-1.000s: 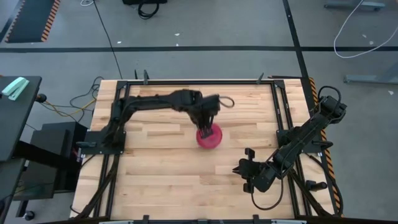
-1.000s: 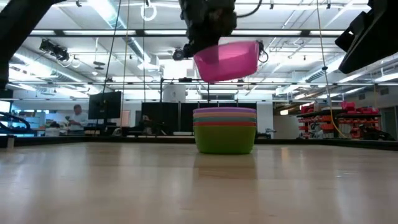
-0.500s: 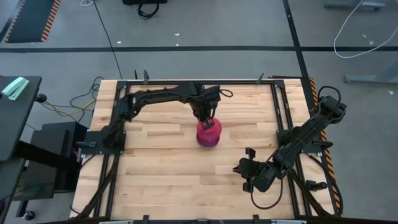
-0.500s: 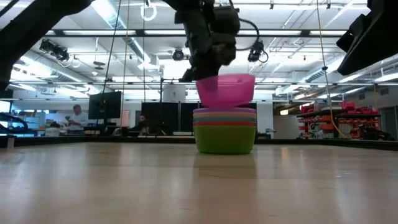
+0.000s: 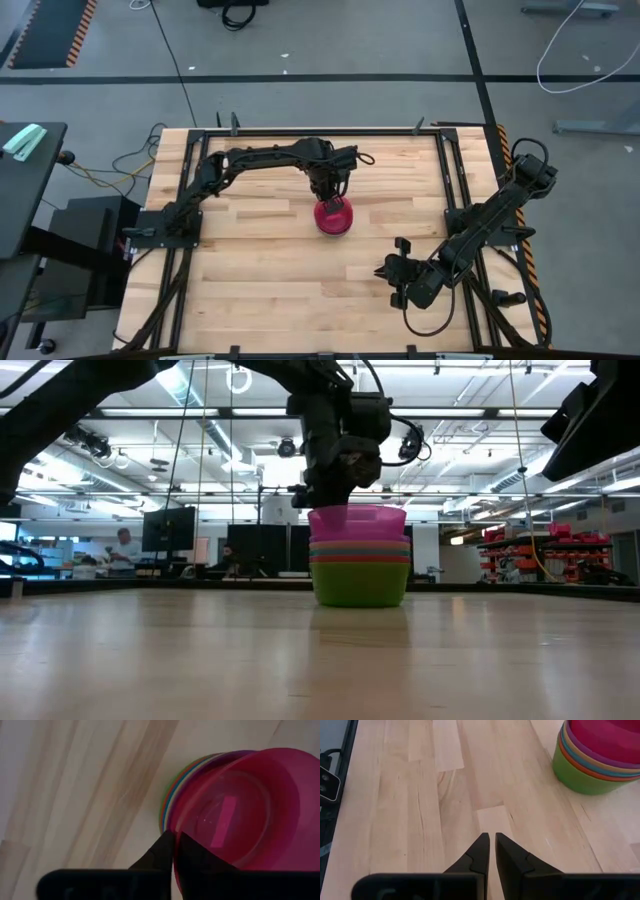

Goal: Nest bowls inside each other
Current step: Stack the red bowl on top of the violet bowl, then return to Home Position

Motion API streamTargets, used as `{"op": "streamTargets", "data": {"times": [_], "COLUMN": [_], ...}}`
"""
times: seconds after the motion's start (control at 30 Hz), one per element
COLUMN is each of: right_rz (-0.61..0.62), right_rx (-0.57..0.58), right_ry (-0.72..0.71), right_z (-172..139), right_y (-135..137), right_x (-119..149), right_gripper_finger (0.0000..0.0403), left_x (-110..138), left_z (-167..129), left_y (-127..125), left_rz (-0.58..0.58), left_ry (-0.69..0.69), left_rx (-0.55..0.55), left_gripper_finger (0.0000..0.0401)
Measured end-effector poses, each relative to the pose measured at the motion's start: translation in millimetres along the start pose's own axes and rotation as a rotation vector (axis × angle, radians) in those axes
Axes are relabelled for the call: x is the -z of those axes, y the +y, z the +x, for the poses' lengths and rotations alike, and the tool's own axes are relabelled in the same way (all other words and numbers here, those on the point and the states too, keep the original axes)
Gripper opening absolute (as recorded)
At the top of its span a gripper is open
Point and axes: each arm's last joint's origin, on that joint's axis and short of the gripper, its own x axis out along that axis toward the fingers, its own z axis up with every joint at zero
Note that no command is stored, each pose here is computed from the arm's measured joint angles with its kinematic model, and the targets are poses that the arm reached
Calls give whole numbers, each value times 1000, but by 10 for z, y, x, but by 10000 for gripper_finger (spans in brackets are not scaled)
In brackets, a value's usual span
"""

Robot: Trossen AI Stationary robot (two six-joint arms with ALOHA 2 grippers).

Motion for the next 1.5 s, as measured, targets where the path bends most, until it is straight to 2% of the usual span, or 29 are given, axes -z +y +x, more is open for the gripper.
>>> {"op": "streamTargets", "data": {"times": [0.3,0.5,0.67,0.9,1.07,1.27,1.5], "right_rz": [3,2,-2,-2,-1,-23,-11], "right_rx": [0,0,0,-2,-29,-89,-120], "right_ry": [0,0,0,-2,-30,-159,-326], "right_z": [0,0,0,-1,-73,-345,-802], "right_y": [0,0,0,2,-8,-71,-232], "right_x": [0,0,0,-3,-61,-251,-393], "right_gripper_finger": [39,39,39,39,39,39,39], "left_x": [-10,-13,41,157,294,522,850], "left_z": [-2,-50,-196,-662,-1040,-1443,-1917], "left_y": [-5,57,55,-82,-264,-474,-638], "left_rz": [-16,-27,22,73,168,261,299], "left_ry": [0,7,7,-107,-234,-356,-523], "left_rx": [54,98,96,101,55,-1,-158], "left_gripper_finger": [100,132,145,134,125,121,121]}}
